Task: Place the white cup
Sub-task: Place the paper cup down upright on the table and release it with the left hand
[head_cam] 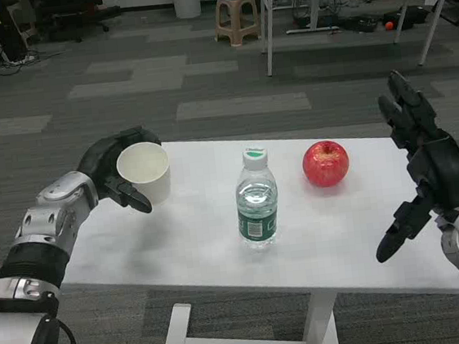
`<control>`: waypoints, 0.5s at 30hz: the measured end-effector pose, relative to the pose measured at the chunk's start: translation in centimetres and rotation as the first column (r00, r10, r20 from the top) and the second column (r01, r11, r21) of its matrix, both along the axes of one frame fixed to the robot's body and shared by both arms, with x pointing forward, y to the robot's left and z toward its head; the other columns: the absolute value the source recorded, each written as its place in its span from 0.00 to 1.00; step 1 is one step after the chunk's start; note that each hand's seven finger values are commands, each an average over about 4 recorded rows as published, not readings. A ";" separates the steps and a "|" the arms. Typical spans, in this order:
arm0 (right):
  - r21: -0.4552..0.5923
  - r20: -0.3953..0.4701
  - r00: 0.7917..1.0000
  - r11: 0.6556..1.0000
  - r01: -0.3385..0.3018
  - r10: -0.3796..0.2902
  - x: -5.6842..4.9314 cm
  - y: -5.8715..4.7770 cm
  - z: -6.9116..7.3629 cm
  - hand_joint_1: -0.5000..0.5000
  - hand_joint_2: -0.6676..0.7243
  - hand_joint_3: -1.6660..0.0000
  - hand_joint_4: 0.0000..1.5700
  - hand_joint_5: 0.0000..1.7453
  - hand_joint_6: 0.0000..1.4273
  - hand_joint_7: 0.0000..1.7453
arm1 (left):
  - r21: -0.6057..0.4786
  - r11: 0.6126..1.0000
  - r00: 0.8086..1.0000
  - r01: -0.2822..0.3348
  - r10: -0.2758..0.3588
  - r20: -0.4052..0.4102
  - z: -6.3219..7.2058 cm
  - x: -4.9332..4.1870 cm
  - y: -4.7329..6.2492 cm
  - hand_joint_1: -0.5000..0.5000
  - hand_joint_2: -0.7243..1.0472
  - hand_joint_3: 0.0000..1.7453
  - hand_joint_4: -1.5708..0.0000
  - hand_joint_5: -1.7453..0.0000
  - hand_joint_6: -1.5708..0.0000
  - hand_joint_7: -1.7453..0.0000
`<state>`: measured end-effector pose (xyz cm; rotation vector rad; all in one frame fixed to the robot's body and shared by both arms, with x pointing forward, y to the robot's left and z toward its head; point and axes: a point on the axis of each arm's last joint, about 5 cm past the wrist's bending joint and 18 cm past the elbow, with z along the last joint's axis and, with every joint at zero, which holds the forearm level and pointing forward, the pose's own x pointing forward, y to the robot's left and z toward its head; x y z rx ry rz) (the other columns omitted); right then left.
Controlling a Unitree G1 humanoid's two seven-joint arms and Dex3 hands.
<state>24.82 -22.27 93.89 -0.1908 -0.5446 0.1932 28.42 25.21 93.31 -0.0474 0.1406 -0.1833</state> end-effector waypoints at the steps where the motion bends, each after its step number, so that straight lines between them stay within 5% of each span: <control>1: -0.001 -0.001 1.000 1.000 -0.002 0.002 0.0 0.0 0.0 0.04 1.00 1.00 0.00 0.00 0.00 0.00 | -0.002 1.000 1.000 0.007 -0.007 -0.003 -0.1 0.02 -0.1 0.67 0.60 0.00 0.69 0.00 0.20 0.08; 15: -0.004 -0.008 1.000 1.000 -0.011 0.011 0.0 0.2 -0.1 0.04 1.00 1.00 0.00 0.00 0.00 0.00 | -0.009 0.999 0.999 0.036 -0.036 -0.036 -1.0 -0.11 -0.7 0.67 0.60 0.01 0.69 0.00 0.20 0.08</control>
